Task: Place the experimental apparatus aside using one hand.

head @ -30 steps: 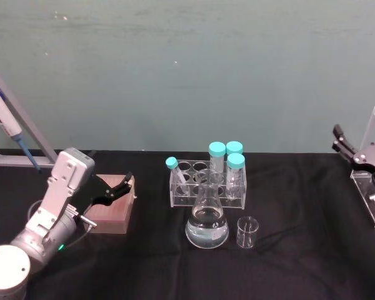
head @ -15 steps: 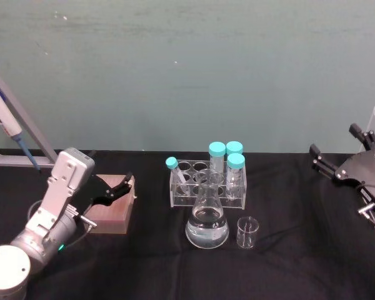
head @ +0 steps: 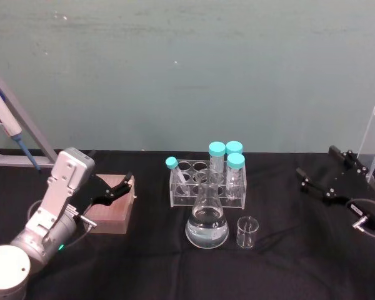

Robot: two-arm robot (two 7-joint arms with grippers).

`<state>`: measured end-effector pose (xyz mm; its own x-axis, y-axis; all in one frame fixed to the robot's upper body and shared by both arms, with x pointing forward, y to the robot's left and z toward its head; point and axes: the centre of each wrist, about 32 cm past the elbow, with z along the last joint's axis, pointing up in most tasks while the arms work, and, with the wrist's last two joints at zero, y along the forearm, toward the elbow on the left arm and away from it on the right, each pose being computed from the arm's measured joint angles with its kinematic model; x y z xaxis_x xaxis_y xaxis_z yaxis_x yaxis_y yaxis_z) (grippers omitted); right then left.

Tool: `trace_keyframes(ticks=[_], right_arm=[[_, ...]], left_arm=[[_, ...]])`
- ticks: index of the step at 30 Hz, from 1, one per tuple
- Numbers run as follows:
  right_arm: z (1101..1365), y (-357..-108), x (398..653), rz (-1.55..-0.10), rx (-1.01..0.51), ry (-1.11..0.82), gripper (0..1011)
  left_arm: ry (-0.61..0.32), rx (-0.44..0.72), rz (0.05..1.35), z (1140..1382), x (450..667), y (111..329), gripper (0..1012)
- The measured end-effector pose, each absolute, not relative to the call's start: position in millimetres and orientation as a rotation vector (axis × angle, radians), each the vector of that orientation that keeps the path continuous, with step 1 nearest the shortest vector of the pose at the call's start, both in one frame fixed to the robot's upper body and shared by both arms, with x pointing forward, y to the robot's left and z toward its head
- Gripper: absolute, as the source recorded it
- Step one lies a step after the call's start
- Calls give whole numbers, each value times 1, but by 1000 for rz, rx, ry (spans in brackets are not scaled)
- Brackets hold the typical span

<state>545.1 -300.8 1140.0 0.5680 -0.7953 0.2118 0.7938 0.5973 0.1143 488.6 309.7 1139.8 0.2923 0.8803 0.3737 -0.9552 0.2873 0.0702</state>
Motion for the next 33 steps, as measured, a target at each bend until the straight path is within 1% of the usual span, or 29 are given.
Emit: trace_keyframes(ticks=[15, 33], right_arm=[[1127, -307, 559, -830, -65, -194, 1003], [1116, -298, 576, -674, -121, -142, 1003]], left_arm=[[-285, 304, 1248, 1140, 489, 310, 1000], [-285, 304, 1248, 1140, 489, 310, 1000]])
